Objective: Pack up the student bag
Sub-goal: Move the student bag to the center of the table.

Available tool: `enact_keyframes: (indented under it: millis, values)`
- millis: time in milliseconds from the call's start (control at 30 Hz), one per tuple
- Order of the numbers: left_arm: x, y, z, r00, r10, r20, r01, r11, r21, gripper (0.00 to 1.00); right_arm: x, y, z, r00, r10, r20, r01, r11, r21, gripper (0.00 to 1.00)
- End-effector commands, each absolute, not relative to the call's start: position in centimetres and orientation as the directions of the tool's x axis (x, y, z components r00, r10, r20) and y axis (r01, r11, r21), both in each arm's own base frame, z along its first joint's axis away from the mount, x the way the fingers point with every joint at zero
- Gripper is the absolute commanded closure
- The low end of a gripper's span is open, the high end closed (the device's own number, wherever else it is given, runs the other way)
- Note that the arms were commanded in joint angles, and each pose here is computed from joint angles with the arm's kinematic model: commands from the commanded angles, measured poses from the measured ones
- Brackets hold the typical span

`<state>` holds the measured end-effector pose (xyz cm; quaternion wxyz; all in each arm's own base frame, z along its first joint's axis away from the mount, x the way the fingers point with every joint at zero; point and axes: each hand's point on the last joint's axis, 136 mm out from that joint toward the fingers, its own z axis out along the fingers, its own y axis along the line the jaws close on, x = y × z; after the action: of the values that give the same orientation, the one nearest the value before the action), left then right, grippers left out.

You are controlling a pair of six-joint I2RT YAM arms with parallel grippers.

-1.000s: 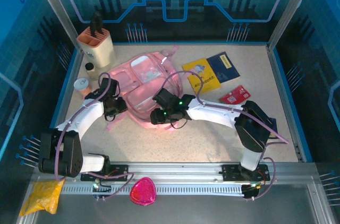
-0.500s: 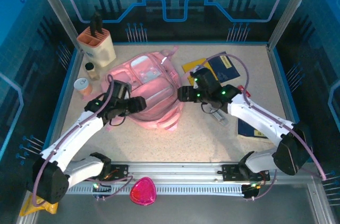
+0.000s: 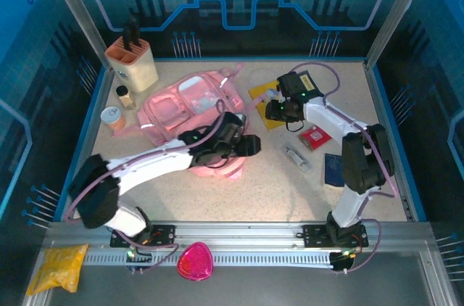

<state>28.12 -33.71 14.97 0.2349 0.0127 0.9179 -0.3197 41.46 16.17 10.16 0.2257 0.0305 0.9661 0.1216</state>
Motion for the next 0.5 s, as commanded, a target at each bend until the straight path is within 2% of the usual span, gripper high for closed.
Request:
enact_keyframes:
  millis: [0, 133, 233, 467]
  values:
    - [29.5, -37.5, 15.6, -0.871, -0.115, -0.478, 0.239, 0.751, -0.615, 0.40, 42.7, 16.9, 9.2, -0.912, 0.126, -0.391, 0.008, 0.957, 0.289, 0.56]
    - [31.3, -38.3, 13.7, -0.864, -0.102, -0.492, 0.236, 0.782, -0.576, 0.40, 43.9, 17.4, 7.7, -0.926, 0.126, -0.356, 0.017, 0.956, 0.293, 0.58]
    - [32.3, -36.2, 11.8, -0.860, -0.090, -0.503, 0.187, 0.860, -0.474, 0.40, 45.1, 17.7, 7.0, -0.936, 0.118, -0.332, 0.017, 0.956, 0.293, 0.59]
    - [31.8, -32.5, 8.1, -0.887, -0.122, -0.446, 0.093, 0.898, -0.430, 0.40, 46.2, 17.7, 5.2, -0.943, 0.131, -0.306, 0.035, 0.954, 0.299, 0.58]
